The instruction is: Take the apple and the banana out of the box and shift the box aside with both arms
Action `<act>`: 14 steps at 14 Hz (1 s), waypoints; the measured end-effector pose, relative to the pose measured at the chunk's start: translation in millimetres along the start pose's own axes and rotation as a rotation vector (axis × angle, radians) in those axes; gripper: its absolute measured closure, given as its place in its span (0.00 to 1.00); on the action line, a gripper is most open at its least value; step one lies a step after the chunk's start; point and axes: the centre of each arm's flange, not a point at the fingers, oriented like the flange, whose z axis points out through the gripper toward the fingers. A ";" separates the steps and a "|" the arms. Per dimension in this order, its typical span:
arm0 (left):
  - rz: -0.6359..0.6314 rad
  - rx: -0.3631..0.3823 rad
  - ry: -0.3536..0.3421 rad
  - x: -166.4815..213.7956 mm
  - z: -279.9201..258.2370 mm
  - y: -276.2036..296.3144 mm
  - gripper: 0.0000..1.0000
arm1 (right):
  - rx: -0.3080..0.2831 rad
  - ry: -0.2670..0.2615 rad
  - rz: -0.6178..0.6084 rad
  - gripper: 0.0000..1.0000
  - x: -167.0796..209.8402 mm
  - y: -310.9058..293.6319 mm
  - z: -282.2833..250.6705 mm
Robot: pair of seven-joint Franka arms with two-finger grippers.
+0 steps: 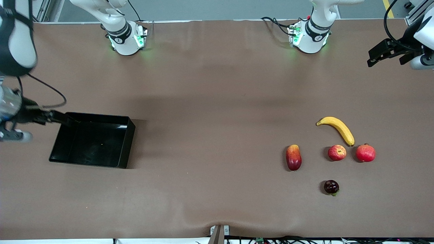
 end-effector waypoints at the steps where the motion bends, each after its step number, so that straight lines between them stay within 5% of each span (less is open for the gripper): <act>1: 0.001 -0.002 0.000 -0.1 0.0 0.3 0.00 | 0.001 0.007 0.010 0.00 -11.4 0.7 -16.8; 7: -0.002 -0.003 -0.002 0.2 0.7 -1.0 0.00 | 0.001 -0.021 0.109 0.00 -58.2 -4.1 -62.5; 14: -0.004 -0.003 -0.002 0.3 1.0 -1.5 0.00 | -0.002 -0.043 0.089 0.00 -67.2 -20.0 -62.4</act>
